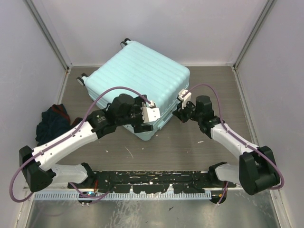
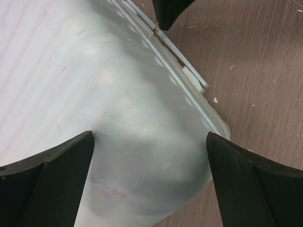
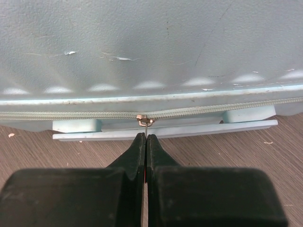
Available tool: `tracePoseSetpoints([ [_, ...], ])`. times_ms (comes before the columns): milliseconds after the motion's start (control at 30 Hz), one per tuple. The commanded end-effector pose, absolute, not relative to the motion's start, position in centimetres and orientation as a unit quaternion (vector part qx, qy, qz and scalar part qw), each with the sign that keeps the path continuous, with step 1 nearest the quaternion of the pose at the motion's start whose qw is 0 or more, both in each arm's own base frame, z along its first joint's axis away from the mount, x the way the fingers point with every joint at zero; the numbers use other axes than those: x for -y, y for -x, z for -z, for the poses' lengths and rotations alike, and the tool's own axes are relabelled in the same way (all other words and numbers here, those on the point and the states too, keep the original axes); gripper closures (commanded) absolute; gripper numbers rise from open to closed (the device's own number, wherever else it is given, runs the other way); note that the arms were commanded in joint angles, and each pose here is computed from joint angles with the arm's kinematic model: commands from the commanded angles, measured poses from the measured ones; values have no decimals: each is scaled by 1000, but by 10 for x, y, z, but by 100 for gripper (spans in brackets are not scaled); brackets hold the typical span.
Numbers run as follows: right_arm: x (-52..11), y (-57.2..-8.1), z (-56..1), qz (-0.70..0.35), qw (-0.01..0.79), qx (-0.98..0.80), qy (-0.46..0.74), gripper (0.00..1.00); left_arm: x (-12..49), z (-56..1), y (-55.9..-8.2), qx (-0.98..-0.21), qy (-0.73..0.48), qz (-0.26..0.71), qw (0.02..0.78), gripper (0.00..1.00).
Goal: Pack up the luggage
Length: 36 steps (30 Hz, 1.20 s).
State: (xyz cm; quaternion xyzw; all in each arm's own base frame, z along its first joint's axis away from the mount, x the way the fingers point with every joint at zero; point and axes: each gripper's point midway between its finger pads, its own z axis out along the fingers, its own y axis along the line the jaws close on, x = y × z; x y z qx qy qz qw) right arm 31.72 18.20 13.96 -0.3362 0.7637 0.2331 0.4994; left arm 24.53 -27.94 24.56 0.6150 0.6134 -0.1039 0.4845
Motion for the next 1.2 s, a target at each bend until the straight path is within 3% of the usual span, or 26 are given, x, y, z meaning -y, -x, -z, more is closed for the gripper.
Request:
tracePoseSetpoints([
  [0, -190, -323, -172, -227, 549, -741, 315, 99, 286, -266, -280, -628, -575, 40, 523, 0],
  [167, -207, -315, -170, -230, 549, -736, 322, 99, 299, -256, -298, -664, -549, 31, 508, 4],
  [267, -210, -308, -166, -239, 542, -740, 317, 99, 287, -239, -299, -676, -557, 7, 483, 13],
  [433, -225, -279, -165, -256, 537, -724, 349, 99, 242, -221, -276, -654, -593, 3, 469, 31],
  [700, -255, -255, -163, -309, 507, -738, 321, 99, 163, -190, -270, -679, -604, -7, 417, 42],
  [867, -259, -278, -176, -295, 513, -751, 293, 99, 169, -226, -273, -672, -569, 27, 473, 43],
  [1167, -258, -293, -177, -315, 496, -759, 280, 99, 258, -300, -175, -529, -596, 146, 587, 41],
])
